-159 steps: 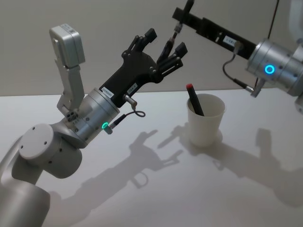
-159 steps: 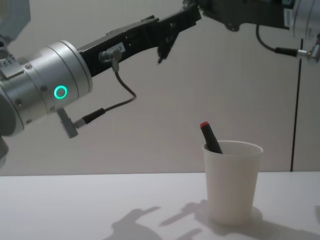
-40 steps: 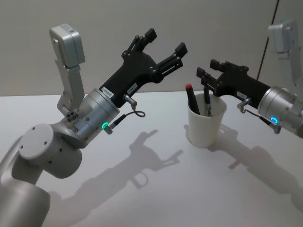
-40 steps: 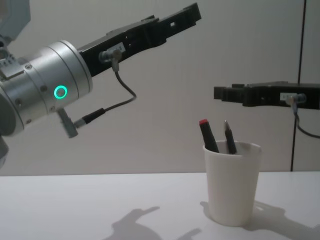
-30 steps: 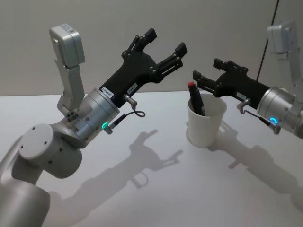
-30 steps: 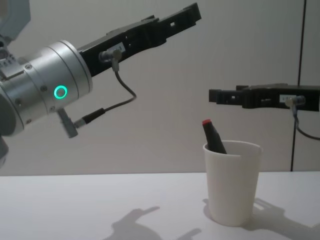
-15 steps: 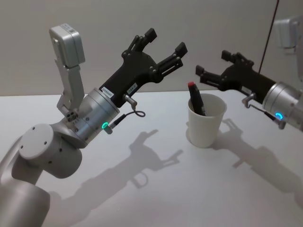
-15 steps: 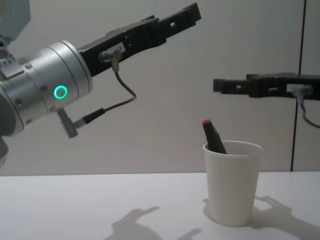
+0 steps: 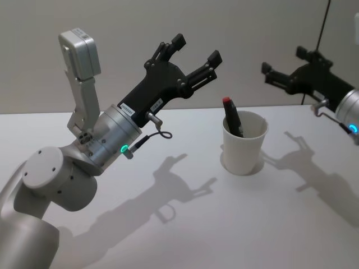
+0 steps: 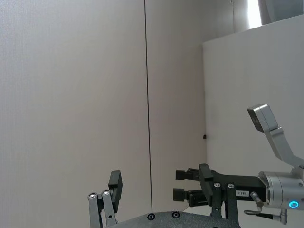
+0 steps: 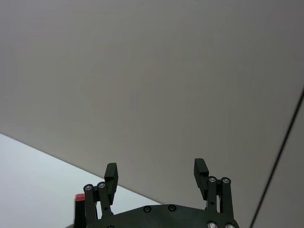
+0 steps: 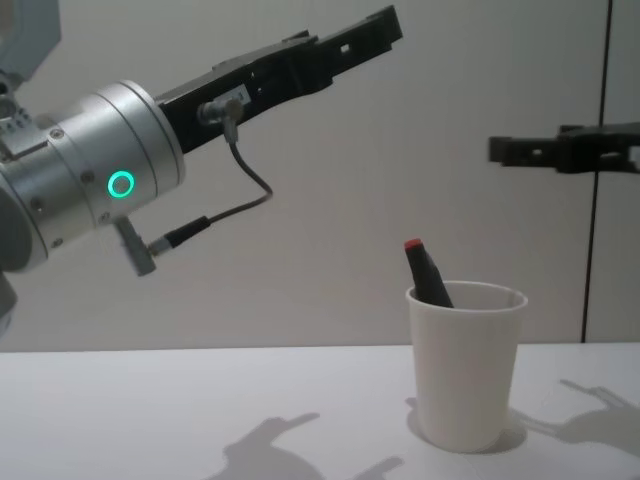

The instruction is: Place the pen into the pen holder.

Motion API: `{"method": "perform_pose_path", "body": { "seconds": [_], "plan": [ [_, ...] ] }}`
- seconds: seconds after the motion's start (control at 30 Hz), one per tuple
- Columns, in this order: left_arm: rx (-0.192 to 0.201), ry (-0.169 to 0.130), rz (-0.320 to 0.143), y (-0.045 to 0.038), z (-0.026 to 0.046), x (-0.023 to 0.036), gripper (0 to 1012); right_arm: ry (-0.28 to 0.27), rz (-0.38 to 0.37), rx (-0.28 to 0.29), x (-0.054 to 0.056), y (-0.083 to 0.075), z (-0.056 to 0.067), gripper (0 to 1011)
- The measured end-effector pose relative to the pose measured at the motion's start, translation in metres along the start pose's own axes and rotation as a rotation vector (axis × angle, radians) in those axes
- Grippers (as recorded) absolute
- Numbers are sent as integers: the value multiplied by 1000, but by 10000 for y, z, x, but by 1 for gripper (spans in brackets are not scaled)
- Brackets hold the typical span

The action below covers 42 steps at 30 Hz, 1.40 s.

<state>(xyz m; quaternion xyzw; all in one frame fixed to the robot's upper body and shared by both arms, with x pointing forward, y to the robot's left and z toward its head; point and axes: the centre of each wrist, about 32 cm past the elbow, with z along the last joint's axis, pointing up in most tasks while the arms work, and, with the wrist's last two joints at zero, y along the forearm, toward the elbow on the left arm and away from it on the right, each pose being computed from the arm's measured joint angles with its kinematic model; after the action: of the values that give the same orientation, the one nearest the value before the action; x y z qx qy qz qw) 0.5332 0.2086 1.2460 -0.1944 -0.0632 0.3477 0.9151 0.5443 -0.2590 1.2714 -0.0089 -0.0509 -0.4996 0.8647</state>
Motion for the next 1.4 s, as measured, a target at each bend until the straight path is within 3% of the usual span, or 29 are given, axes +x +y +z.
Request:
{"method": "perform_pose_path", "body": {
  "seconds": [0.33,0.57,0.73,1.17,1.4],
  "plan": [
    [14,-8,12,12,-11,-9,1001,-22,-133,-11,151,-125,28,1002],
    [68,-40,55,50,-51,-51,1001,-20,-132,-12,126,-136,3,1002],
    [134,-89,110,100,-98,-108,1001,-14,-132,-9,45,-179,-75,1001],
    [251,-199,218,208,-198,-224,1001,6,-141,0,-248,-363,-344,1001],
    [314,-278,283,279,-255,-298,1001,18,-150,4,-397,-474,-468,1001]
  ]
}}
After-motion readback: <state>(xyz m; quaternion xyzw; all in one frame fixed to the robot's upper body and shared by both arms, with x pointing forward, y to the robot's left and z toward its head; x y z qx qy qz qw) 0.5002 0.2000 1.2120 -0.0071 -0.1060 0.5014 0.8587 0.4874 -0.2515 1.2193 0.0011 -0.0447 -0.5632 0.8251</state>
